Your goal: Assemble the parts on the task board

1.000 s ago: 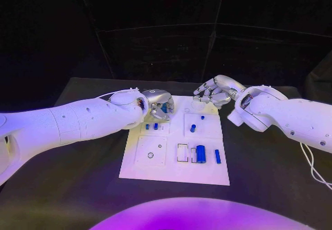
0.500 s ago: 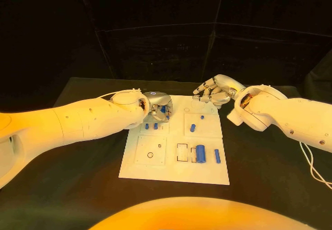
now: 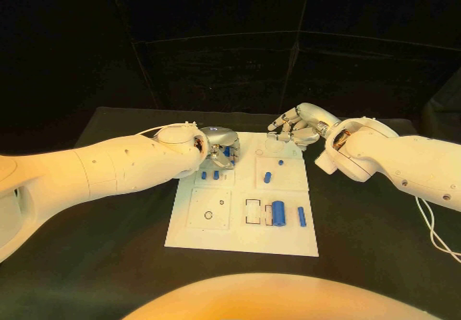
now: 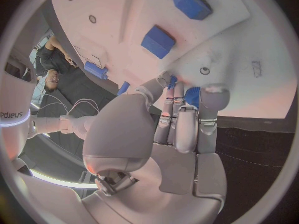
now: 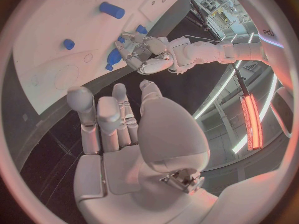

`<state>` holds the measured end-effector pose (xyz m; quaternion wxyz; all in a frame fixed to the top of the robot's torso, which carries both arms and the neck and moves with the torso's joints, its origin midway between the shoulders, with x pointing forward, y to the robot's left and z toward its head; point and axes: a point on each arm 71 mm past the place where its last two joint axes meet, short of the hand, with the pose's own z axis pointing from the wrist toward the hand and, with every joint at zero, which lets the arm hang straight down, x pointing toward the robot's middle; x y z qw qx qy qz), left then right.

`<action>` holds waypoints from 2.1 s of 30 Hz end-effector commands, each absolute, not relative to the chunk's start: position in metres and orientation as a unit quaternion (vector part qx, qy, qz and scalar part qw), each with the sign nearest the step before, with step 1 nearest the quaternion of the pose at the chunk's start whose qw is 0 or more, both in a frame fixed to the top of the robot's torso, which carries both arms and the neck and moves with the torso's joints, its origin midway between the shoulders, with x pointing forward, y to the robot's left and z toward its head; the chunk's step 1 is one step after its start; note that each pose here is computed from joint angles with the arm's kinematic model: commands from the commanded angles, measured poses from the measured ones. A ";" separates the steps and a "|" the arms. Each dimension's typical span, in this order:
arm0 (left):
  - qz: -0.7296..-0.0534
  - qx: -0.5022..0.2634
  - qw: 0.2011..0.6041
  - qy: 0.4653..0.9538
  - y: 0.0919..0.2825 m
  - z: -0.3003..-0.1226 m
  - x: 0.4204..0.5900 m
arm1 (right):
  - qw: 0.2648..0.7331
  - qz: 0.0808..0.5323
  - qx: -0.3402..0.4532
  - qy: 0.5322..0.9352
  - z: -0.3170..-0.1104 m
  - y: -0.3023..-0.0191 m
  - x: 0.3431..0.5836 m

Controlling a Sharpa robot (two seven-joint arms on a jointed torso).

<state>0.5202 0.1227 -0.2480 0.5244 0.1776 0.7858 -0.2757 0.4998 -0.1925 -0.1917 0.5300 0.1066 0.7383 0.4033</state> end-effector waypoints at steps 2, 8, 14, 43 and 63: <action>-0.264 0.180 0.514 0.796 0.124 -0.254 0.518 | 0.529 0.409 0.103 0.737 -0.190 -0.191 0.500; -0.268 0.175 0.529 0.786 0.127 -0.252 0.519 | 0.530 0.409 0.103 0.736 -0.190 -0.191 0.500; -0.280 0.173 0.546 0.771 0.130 -0.247 0.518 | 0.531 0.409 0.104 0.735 -0.190 -0.191 0.500; -0.291 0.134 0.556 0.767 0.175 -0.224 0.515 | 0.531 0.408 0.105 0.735 -0.193 -0.190 0.501; -0.274 0.134 0.526 0.794 0.180 -0.233 0.515 | 0.532 0.407 0.107 0.735 -0.193 -0.190 0.501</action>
